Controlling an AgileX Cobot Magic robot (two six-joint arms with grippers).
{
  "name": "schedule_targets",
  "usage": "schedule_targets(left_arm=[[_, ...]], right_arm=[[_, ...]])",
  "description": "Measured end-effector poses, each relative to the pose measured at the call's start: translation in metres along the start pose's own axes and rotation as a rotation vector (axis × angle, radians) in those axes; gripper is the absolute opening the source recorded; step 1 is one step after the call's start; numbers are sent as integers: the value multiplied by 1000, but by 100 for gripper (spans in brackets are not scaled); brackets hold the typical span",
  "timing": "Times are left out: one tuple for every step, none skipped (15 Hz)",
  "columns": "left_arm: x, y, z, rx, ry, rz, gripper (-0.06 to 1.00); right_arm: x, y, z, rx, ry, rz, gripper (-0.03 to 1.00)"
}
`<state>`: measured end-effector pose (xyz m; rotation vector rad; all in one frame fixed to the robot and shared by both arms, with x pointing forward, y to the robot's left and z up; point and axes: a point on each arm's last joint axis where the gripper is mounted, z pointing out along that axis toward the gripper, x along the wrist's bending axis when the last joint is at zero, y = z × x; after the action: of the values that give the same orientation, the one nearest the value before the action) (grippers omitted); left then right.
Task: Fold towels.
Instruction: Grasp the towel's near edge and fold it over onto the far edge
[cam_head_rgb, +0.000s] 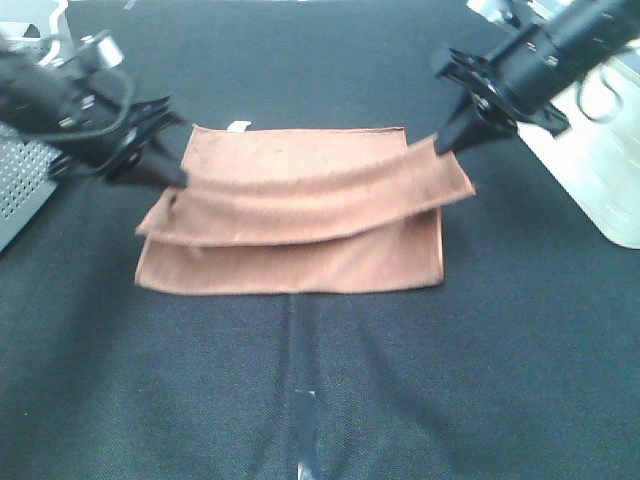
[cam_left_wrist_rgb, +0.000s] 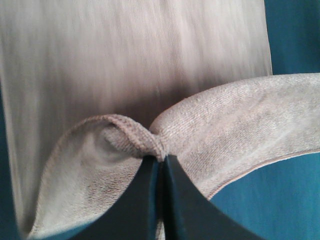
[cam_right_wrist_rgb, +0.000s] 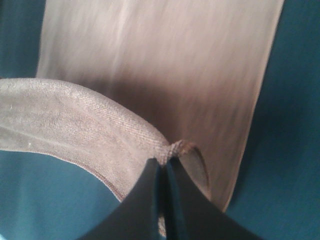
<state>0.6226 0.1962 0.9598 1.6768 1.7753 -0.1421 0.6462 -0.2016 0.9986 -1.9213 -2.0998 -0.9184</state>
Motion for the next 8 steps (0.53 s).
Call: schedule_targets(left_arm=[[1,14,11,-11,-2,-7,1],[2,37,21,-52,-13,-6,1],[2,54,28,-82,-21,6,1],[4,67,36,-103,-26,16,1],[3,80,43,-130,-34,33,1],[2,90,49,-153,-42,43,1],[4,100,57,-179,-45,52,1],[6,108,64,-204,-44,57,1]], right_arm=[[-4,13,7,-11,-14,-6,2],[-9,32,19,-30,-34,-17,2],[-12,45,26,-52,-36,-19,2],[-14,58,32,-76,-40,-37,2],[-15,69,37,-99,-38,-45,2],[-17,80,41,-125,-42,-53,2],[-18,91,44,-158,-50,-73,2],[-20,99,49,-181,-53,-86,2]])
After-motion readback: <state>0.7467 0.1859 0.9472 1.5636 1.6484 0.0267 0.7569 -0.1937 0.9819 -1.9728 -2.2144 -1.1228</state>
